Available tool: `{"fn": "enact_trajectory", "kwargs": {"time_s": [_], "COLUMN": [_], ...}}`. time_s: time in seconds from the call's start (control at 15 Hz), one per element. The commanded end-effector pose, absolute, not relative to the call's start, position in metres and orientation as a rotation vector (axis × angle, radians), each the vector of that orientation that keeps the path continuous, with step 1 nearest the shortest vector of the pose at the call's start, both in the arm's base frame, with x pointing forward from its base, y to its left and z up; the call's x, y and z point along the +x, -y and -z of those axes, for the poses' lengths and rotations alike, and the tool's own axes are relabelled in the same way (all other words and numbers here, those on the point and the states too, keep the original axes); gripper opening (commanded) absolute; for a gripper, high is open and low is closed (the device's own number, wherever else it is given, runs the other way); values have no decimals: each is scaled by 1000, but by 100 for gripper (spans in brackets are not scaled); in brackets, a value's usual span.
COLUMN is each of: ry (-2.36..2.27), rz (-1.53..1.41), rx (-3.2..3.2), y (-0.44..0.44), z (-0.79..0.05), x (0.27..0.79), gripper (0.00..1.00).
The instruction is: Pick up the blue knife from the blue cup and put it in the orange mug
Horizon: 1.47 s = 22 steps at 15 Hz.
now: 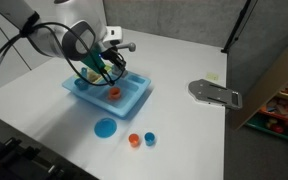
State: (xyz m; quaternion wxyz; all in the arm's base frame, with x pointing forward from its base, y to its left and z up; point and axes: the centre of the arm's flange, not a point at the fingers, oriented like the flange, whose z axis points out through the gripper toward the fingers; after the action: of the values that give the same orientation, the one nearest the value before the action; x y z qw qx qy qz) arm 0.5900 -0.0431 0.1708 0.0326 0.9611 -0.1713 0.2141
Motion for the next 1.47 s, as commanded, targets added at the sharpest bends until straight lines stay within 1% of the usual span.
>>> {"fn": "enact_trajectory", "kwargs": {"time_s": [0.0,0.33,0.8,1.4], "ry": [517,519,519,535], "rz": [-686,-703,-777,-744], "rx": [2948,2951,2945,2931], "y": [44,44,41,51], "z": [-161,-161,-182,-192], "x": [593,583,568,535], "gripper": [7,7,7,7]}}
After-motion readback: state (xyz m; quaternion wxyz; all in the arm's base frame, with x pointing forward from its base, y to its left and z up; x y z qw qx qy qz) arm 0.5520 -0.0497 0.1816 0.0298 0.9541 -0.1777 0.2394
